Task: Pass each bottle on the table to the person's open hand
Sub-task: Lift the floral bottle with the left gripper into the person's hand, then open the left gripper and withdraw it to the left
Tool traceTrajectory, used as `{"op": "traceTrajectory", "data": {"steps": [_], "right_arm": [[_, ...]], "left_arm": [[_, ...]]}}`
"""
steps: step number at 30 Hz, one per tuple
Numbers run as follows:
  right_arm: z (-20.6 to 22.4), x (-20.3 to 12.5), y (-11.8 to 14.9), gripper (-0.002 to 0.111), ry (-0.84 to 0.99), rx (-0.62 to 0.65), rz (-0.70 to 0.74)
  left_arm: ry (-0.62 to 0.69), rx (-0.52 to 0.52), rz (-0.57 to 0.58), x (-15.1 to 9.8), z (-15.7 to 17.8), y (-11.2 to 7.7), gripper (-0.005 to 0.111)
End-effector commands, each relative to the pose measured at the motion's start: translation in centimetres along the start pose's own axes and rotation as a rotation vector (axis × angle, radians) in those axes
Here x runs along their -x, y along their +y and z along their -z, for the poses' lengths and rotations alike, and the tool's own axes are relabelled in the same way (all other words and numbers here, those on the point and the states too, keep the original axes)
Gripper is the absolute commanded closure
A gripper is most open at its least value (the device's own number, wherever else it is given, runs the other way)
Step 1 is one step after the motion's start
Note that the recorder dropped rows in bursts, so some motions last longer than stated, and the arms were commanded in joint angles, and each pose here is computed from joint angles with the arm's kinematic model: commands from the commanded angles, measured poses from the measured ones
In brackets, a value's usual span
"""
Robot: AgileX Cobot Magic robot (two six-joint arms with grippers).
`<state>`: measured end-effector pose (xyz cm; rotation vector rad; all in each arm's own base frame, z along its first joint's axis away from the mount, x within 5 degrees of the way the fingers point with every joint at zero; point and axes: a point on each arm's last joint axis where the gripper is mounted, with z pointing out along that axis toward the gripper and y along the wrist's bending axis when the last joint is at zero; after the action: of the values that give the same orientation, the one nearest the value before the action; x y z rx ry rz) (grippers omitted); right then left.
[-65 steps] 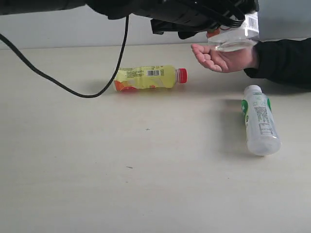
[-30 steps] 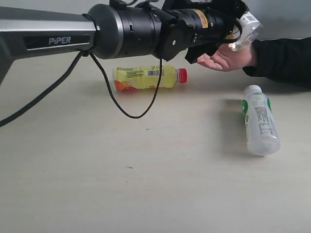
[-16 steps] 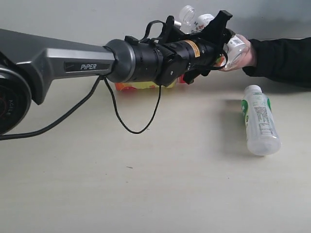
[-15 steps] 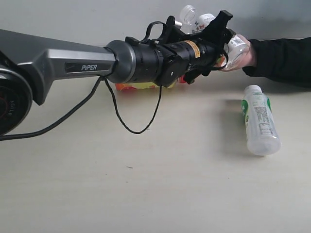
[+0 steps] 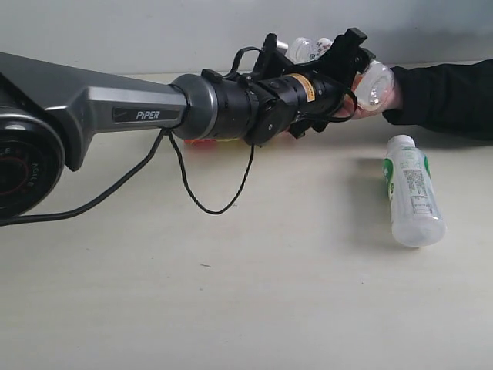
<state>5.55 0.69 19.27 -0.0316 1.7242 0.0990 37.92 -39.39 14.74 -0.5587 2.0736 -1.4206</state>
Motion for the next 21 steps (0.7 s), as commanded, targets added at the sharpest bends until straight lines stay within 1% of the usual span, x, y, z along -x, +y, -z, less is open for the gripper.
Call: {"op": "traceTrajectory", "data": {"steps": [1, 10, 15, 21], "right_arm": [[0.0, 0.0, 0.0, 0.108, -0.011, 0.000, -0.002], [0.0, 0.0, 0.0, 0.108, -0.011, 0.000, -0.002], [0.0, 0.0, 0.0, 0.108, -0.011, 0.000, -0.002], [0.0, 0.0, 0.0, 0.108, -0.011, 0.000, -0.002]], "left_arm": [[0.008, -0.041, -0.041, -0.1, 0.2, -1.0, 0.026], [0.045, -0.056, -0.112, -1.4, 0.5, -2.1, 0.026], [0.079, -0.080, -0.206, -2.4, 0.9, -3.1, 0.026], [0.133, -0.097, -0.284, -2.8, 1.3, -4.0, 0.026]]}}
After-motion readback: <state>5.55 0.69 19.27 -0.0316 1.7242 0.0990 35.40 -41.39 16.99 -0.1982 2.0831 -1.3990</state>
